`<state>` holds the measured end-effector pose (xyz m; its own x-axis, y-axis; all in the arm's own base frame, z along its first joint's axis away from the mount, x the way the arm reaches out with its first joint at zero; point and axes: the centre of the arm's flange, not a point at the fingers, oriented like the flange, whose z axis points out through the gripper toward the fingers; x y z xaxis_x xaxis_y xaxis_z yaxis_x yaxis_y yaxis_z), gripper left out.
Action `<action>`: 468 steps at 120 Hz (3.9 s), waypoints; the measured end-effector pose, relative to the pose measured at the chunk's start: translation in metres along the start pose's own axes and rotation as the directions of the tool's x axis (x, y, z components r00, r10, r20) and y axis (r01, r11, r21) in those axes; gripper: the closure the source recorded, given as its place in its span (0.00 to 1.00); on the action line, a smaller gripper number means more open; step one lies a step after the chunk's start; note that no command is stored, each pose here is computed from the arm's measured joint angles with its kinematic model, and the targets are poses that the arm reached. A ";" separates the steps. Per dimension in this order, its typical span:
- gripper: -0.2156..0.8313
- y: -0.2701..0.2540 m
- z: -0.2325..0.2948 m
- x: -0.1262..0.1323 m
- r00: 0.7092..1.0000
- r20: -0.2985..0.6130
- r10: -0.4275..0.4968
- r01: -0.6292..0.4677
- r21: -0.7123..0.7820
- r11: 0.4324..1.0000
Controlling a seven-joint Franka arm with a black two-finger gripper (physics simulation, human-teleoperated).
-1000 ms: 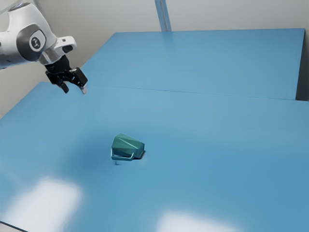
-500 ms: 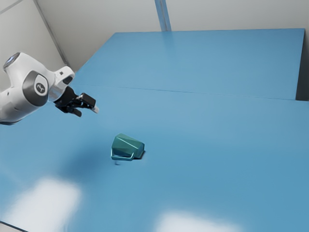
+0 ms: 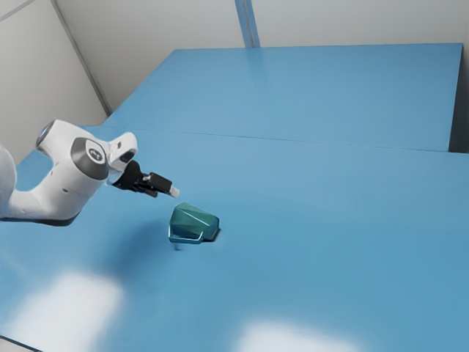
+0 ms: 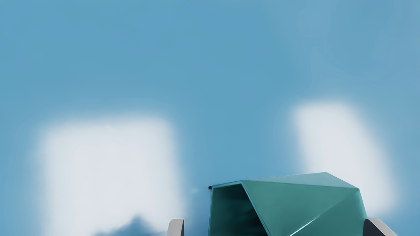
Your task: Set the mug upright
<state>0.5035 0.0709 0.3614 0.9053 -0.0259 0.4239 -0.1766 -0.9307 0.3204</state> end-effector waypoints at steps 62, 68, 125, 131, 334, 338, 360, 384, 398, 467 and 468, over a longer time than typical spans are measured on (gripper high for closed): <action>0.22 -0.008 -0.016 -0.054 0.971 -0.074 0.229 -0.230 -0.005 0.973; 0.22 -0.015 -0.014 -0.058 0.969 -0.064 0.239 -0.239 0.005 0.971; 0.30 -0.028 0.002 -0.068 0.955 -0.069 0.289 -0.288 0.023 0.957; 0.31 -0.026 0.003 -0.069 0.959 -0.096 0.265 -0.265 0.013 0.964; 0.85 0.054 0.046 -0.050 0.793 -0.401 0.460 -0.502 0.000 0.865; 0.87 0.053 0.045 -0.049 0.792 -0.402 0.460 -0.501 0.004 0.865; 0.92 0.051 0.044 -0.049 0.793 -0.398 0.461 -0.496 0.019 0.868; 0.95 0.051 0.036 -0.041 0.788 -0.399 0.469 -0.493 0.048 0.869; 0.95 0.056 0.014 0.006 0.700 -0.384 0.602 -0.606 0.125 0.785; 0.96 0.085 -0.002 0.038 0.537 0.221 0.814 -0.820 -0.091 0.565; 0.96 0.085 -0.002 0.038 0.541 0.228 0.809 -0.816 -0.091 0.571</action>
<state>0.5219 -0.0089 0.4061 0.4350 -0.8507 0.2950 -0.8746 -0.4771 -0.0862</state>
